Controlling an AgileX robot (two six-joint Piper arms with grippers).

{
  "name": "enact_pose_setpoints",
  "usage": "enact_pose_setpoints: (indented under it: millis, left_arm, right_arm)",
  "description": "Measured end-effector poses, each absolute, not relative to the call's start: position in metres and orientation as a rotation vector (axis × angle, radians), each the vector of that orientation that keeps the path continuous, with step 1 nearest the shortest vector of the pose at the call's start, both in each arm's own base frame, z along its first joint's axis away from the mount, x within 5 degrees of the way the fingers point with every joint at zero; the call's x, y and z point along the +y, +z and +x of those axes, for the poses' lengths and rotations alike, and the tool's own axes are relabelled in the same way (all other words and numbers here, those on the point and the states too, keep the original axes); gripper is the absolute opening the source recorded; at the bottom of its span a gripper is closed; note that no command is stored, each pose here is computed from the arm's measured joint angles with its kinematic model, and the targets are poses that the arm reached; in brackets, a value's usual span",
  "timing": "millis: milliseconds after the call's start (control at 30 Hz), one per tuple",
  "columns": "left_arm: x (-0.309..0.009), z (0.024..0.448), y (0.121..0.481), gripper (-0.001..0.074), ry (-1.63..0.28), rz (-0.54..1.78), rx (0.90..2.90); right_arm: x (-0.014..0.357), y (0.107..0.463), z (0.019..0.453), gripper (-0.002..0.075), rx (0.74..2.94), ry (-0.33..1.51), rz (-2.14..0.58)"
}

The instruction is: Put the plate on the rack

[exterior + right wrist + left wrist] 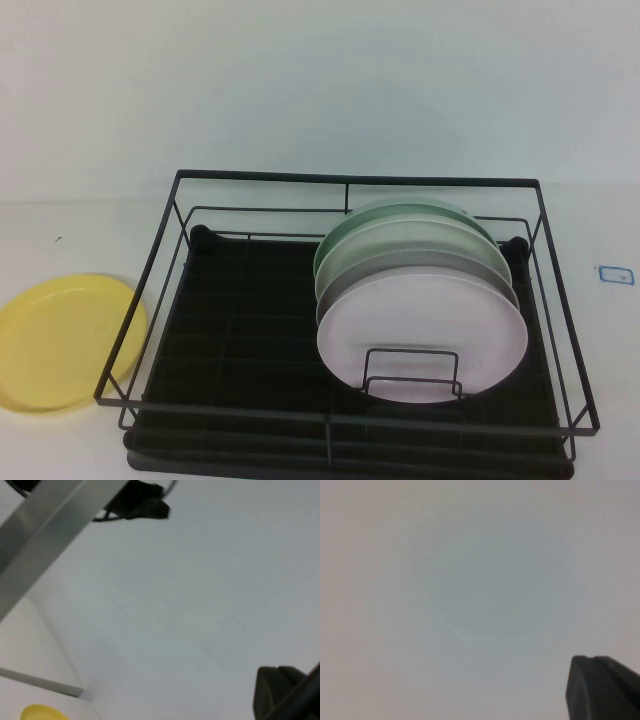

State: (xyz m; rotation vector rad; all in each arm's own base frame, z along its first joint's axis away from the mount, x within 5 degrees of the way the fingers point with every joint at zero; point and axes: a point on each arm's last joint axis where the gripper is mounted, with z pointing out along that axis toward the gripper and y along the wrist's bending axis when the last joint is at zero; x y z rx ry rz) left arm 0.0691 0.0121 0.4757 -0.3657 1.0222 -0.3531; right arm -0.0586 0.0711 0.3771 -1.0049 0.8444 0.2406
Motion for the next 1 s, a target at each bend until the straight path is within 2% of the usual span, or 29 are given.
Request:
enact_pose_setpoints:
  millis: [33,133,167,267,367,567,833,1000]
  left_arm:
    - [0.014,0.069,0.476,0.0001,-0.382,-0.404,1.010]
    - [0.031,0.060,0.472,0.0001,-0.555,-0.728,0.878]
    - [0.034,0.060,0.470,0.0001,-0.533,-0.757,0.876]
    - [0.032,0.060,0.471,0.0001,-0.318,-0.614,0.964]
    - [0.029,0.063,0.467,0.0001,-0.207,-0.534,1.052]
    - [0.033,0.059,0.471,0.0001,0.015,-0.435,1.050]
    - [0.019,0.059,0.475,0.0001,-0.033,-0.264,1.053]
    - [0.007,0.062,0.476,0.0001,-0.057,-0.117,1.068]
  right_arm:
    - [0.071,0.378,-0.058,-0.0002,0.850,0.245,-0.992]
    - [0.068,0.382,-0.056,-0.0002,0.864,0.273,-0.916]
    - [0.067,0.384,-0.056,-0.0002,0.859,0.284,-0.889]
    - [0.066,0.391,-0.059,-0.0002,0.826,0.359,-0.811]
    - [0.064,0.398,-0.064,-0.0002,0.773,0.465,-0.739]
    - [0.060,0.405,-0.064,-0.0002,0.744,0.489,-0.656]
    - [0.062,0.406,-0.069,-0.0002,0.711,0.555,-0.669]
    - [0.063,0.400,-0.064,-0.0002,0.774,0.483,-0.712]
